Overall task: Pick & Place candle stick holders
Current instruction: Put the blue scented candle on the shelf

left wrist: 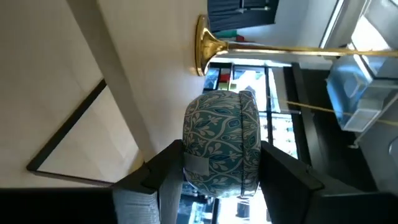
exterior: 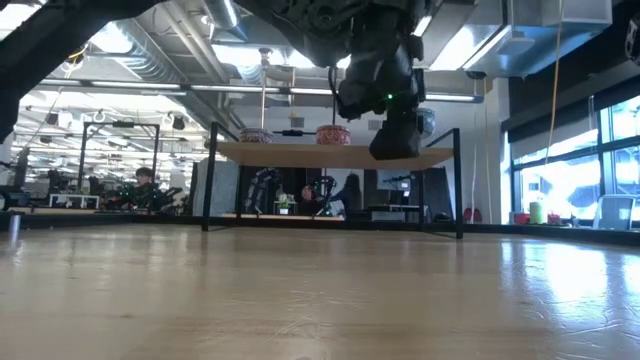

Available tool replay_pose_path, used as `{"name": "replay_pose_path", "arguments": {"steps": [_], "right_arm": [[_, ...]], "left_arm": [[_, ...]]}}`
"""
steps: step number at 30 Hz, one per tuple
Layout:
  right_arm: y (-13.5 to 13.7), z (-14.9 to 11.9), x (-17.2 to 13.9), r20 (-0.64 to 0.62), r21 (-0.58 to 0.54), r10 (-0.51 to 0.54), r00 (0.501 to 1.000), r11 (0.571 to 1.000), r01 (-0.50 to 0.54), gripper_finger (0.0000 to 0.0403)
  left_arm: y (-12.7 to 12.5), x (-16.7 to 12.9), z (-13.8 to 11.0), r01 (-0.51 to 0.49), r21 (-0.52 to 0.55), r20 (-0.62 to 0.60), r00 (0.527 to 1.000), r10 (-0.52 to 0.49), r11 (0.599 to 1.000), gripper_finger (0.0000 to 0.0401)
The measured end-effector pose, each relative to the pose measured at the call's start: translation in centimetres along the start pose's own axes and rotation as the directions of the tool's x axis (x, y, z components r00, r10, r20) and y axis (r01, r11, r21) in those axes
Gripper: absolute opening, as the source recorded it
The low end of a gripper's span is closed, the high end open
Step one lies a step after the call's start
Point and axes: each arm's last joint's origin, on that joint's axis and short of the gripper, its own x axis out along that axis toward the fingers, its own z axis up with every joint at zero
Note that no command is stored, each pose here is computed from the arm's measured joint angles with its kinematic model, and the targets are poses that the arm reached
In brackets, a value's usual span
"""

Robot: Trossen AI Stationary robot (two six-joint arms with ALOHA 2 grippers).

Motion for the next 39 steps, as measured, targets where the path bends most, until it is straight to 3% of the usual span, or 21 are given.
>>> {"name": "replay_pose_path", "arguments": {"steps": [14,18,25,39], "right_arm": [[0.2,0.8,-0.5,-0.005,-0.023,0.02,1.0,1.0,-0.02,0.0268],[0.2,0.9,-0.6,-0.006,-0.028,0.022,1.0,0.999,-0.023,0.0268],[0.3,1.2,-0.8,-0.008,-0.027,0.031,0.999,0.999,-0.032,0.0268],[0.4,1.1,-1.0,-0.015,-0.023,0.042,0.999,0.999,-0.042,0.0268]], "left_arm": [[-0.2,2.7,1.2,-0.056,-0.003,-0.085,0.995,0.055,0.998,0.017],[-0.3,3.5,1.5,-0.084,0.019,-0.138,0.987,0.086,0.996,0.0196],[-0.3,3.1,1.3,-0.075,0.064,-0.149,0.985,0.084,0.995,0.0244],[-0.2,2.4,0.9,-0.067,0.056,-0.126,0.989,0.073,0.996,0.0248]]}}
